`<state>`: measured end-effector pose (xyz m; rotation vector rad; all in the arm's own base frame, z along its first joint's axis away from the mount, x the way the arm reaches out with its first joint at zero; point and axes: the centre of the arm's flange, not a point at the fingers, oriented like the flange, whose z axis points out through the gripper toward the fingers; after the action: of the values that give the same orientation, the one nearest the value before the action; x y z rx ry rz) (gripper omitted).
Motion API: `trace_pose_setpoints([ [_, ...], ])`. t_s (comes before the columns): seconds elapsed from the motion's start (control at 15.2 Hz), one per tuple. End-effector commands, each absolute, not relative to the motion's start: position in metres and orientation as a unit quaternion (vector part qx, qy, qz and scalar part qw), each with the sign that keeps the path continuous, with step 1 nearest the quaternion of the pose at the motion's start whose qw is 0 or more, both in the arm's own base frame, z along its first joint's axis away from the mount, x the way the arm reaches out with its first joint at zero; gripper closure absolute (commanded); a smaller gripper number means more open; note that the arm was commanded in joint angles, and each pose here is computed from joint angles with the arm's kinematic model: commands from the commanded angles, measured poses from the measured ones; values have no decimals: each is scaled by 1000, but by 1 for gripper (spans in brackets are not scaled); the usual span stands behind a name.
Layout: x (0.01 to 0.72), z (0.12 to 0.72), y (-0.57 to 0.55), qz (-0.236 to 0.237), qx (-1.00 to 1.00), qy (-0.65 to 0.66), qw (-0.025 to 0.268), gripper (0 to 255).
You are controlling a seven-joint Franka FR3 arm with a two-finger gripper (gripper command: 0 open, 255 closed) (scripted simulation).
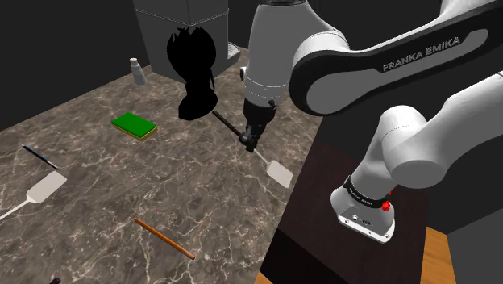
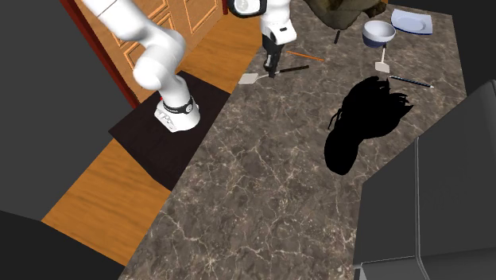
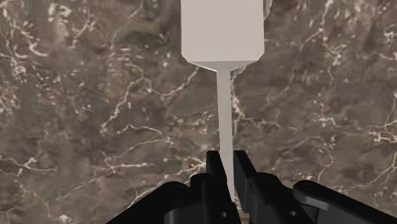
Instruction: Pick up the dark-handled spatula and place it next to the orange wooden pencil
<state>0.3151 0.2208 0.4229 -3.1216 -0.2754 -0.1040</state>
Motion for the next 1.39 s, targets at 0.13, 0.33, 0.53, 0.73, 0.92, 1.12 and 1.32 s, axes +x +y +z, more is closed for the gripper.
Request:
trace_pose_setpoints([
  [0.13, 288, 424, 267, -33, -996, -87, 3, 255],
  [0.33, 269, 424, 302, -33, -996, -87, 3, 255],
  [0.53, 250, 424, 337, -33, -996, -87, 3, 255],
  [0.73, 236, 424, 363, -33, -996, -87, 3, 255],
  [0.92, 236, 409, 363, -33, -996, -87, 3, 255],
  [1.12, 236, 393, 363, -33, -996, -87, 3, 255],
  [1.32, 236, 377, 363, -33, -996, -87, 3, 255],
])
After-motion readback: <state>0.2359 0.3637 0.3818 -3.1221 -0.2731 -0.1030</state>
